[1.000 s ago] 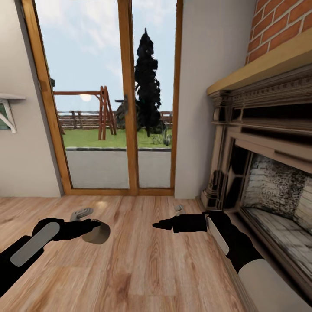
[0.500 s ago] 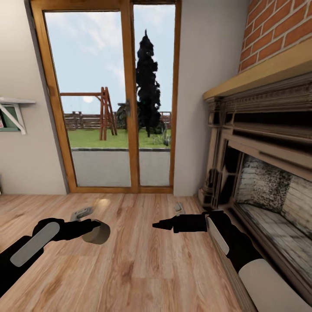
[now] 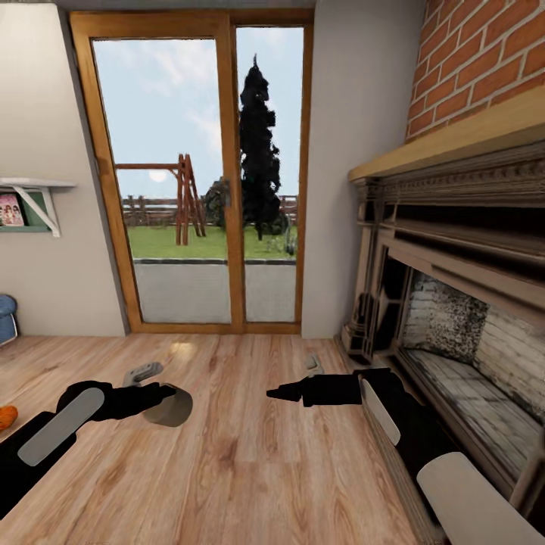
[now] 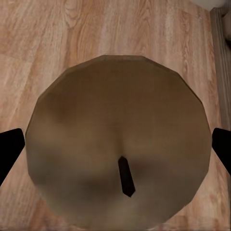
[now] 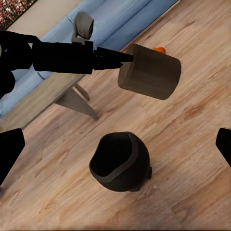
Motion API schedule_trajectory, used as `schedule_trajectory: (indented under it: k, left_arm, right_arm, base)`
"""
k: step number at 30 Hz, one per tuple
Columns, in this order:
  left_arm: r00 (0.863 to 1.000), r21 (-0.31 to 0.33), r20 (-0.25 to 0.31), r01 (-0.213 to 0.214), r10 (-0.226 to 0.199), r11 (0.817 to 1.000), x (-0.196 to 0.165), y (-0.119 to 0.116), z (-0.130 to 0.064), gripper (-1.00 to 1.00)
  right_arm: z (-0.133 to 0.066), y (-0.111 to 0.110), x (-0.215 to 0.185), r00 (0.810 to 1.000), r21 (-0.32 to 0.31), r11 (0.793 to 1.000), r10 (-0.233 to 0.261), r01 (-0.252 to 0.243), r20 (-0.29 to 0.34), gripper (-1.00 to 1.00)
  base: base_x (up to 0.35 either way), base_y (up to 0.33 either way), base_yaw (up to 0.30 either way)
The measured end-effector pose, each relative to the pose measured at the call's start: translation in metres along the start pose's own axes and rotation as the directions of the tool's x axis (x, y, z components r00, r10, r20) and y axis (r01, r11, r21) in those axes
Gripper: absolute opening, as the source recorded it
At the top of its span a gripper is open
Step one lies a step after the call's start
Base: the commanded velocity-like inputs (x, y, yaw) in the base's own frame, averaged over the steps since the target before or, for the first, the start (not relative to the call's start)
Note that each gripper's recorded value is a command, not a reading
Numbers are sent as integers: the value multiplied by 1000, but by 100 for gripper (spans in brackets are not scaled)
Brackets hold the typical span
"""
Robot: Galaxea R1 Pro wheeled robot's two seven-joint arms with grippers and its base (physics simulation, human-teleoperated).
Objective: Place each of the two pumpkins and all three candles from the living room inside a cabinet in the living room (use any cabinet), then make sure every cabinet is closed, and position the cauldron so it is next to a table in the living room.
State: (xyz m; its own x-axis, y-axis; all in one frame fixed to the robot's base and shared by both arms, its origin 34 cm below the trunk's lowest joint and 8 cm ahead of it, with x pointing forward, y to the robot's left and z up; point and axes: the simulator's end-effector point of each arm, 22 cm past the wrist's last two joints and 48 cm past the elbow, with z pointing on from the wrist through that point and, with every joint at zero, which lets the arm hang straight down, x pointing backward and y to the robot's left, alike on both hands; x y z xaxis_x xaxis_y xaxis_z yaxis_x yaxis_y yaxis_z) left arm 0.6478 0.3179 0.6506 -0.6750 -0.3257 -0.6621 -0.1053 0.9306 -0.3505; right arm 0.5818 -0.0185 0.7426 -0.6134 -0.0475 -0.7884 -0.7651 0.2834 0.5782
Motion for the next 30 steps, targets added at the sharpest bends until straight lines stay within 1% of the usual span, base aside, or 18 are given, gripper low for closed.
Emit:
schedule_trajectory:
  k: [7,15,30]
  left_arm:
    - [1000,0,0,0,0,1000,-13,-6,-8,-100]
    - [1000,1,-1,0,0,1000,-26,-13,-16,-100]
    - [1000,3,-2,0,0,1000,-29,-16,-18,-100]
  right_arm:
    - [-2,6,-14,1000,-1,1000,0,0,0,100]
    - [-5,14,-31,1000,-3,1000,1,-1,0,100]
    - [-5,16,-34,1000,-2,1000,0,0,-1,100]
  base:
    - [-334,0,48]
    - [-307,0,249]
    - [-24,0,288]
